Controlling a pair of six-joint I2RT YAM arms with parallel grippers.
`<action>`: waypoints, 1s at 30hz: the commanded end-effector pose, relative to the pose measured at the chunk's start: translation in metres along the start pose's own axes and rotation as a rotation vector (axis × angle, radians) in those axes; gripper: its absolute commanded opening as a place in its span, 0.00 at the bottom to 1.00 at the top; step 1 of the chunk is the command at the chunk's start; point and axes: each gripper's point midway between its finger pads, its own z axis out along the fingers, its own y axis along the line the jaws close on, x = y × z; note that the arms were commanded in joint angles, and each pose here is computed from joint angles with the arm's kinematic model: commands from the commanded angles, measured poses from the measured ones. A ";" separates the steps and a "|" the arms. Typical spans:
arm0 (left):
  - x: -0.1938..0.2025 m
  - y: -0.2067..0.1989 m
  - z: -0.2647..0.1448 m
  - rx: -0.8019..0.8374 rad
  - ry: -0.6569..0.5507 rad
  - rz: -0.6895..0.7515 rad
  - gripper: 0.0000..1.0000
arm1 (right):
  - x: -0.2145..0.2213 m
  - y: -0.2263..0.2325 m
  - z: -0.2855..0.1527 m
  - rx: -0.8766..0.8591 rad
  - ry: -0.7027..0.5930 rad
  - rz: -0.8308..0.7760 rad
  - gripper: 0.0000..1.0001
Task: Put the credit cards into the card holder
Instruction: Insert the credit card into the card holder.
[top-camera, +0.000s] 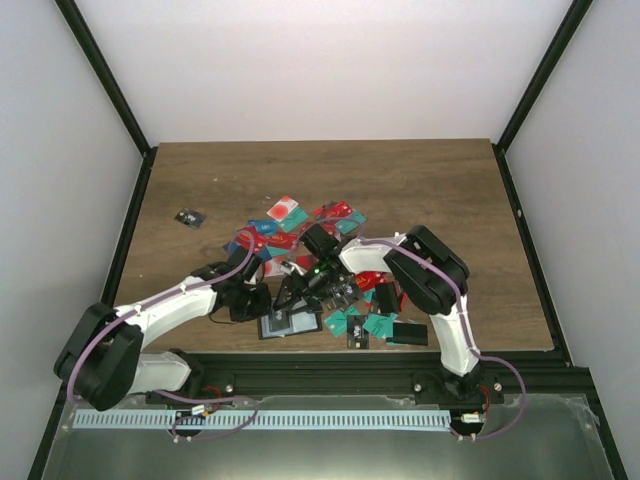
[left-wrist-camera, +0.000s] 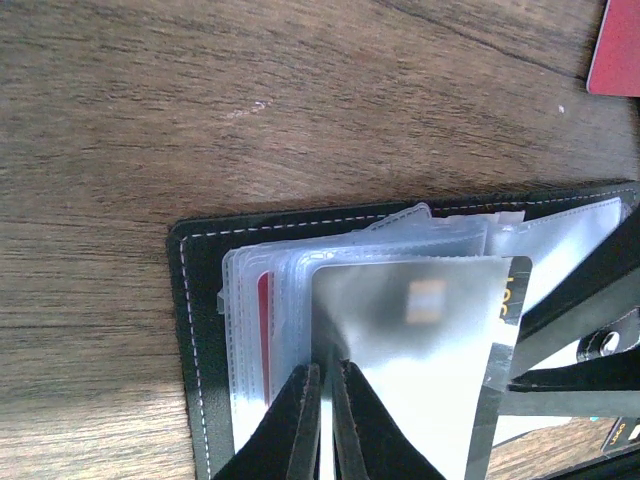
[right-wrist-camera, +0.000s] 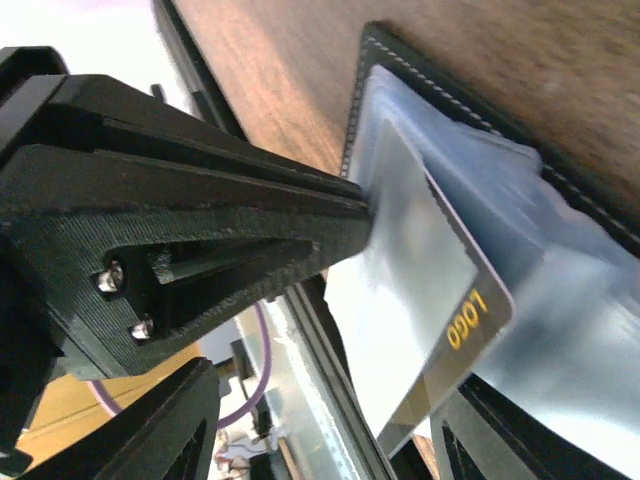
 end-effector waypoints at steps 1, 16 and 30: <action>0.014 0.035 0.007 -0.133 0.028 -0.009 0.07 | 0.003 -0.004 -0.015 0.160 -0.043 0.001 0.60; 0.013 0.029 0.003 -0.103 0.017 0.007 0.07 | -0.009 -0.021 -0.045 0.487 -0.165 -0.045 0.10; 0.007 0.013 -0.013 -0.044 -0.017 0.012 0.10 | -0.012 -0.018 -0.008 0.509 -0.127 -0.037 0.01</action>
